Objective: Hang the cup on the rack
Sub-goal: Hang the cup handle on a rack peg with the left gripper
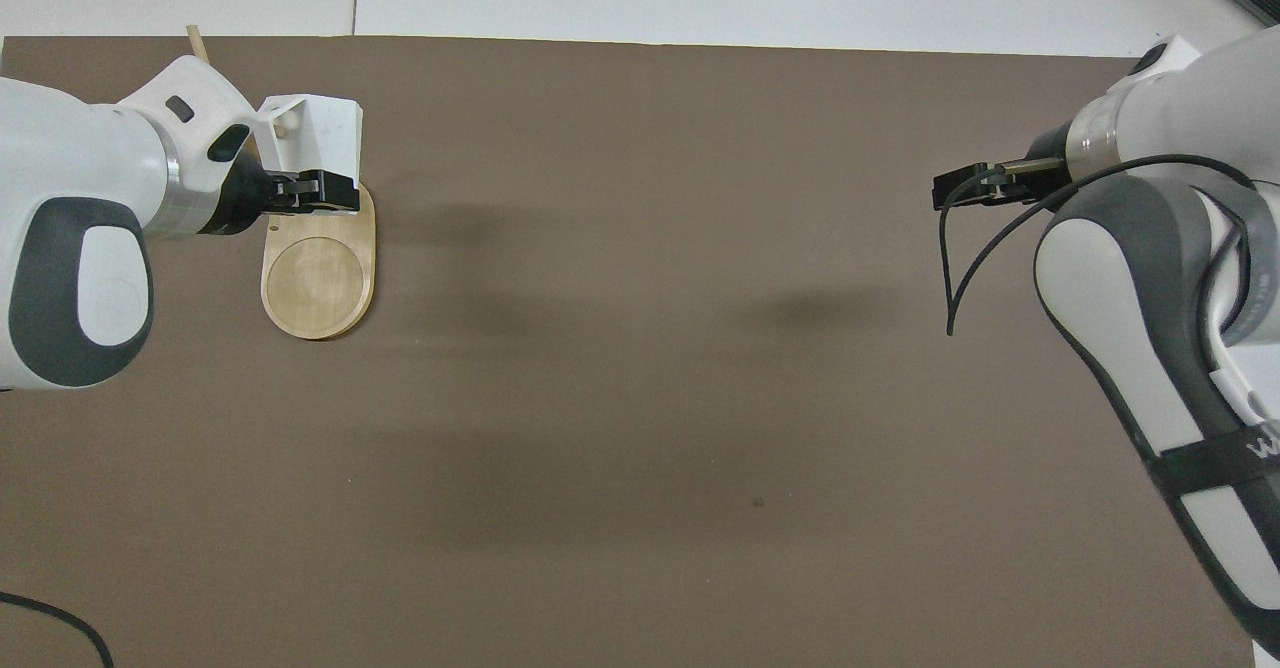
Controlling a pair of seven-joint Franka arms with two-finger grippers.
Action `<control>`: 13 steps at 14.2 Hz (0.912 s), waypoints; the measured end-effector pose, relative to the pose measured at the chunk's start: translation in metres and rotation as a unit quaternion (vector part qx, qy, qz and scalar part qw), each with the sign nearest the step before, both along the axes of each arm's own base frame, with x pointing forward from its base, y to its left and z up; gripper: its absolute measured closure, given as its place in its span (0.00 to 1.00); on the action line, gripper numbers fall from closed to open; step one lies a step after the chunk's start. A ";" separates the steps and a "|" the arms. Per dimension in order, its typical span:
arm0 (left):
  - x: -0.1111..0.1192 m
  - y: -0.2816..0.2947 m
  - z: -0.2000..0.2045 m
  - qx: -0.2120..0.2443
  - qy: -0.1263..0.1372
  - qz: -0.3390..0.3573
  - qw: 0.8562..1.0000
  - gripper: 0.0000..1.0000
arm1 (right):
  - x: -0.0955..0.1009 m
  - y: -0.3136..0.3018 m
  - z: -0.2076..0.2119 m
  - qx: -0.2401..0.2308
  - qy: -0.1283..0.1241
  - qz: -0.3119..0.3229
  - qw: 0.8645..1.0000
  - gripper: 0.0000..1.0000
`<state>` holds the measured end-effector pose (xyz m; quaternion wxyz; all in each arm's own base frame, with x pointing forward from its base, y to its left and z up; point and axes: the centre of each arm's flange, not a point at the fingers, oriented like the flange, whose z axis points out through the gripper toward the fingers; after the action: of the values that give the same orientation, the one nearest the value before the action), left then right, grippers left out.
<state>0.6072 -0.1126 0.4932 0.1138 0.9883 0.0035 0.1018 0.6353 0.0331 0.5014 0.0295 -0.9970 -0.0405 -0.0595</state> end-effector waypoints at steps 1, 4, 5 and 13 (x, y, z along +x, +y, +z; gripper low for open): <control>0.001 0.002 0.000 -0.003 0.004 0.018 1.000 0.30 | -0.002 -0.002 0.001 -0.012 0.005 0.004 1.000 0.00; 0.001 0.002 0.000 -0.012 0.013 0.060 0.998 0.30 | -0.008 -0.010 0.008 -0.026 0.015 0.002 1.000 0.00; 0.001 0.003 -0.001 -0.014 0.015 0.069 0.997 0.30 | -0.009 -0.015 0.012 -0.027 0.016 -0.002 0.999 0.00; 0.005 0.024 -0.003 -0.012 0.012 0.070 0.997 0.30 | -0.039 -0.047 0.046 -0.033 0.054 -0.030 0.998 0.00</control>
<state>0.6126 -0.0881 0.4906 0.1182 0.9853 0.0752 0.0973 0.5961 -0.0144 0.5474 -0.0027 -0.9999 -0.0113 -0.0049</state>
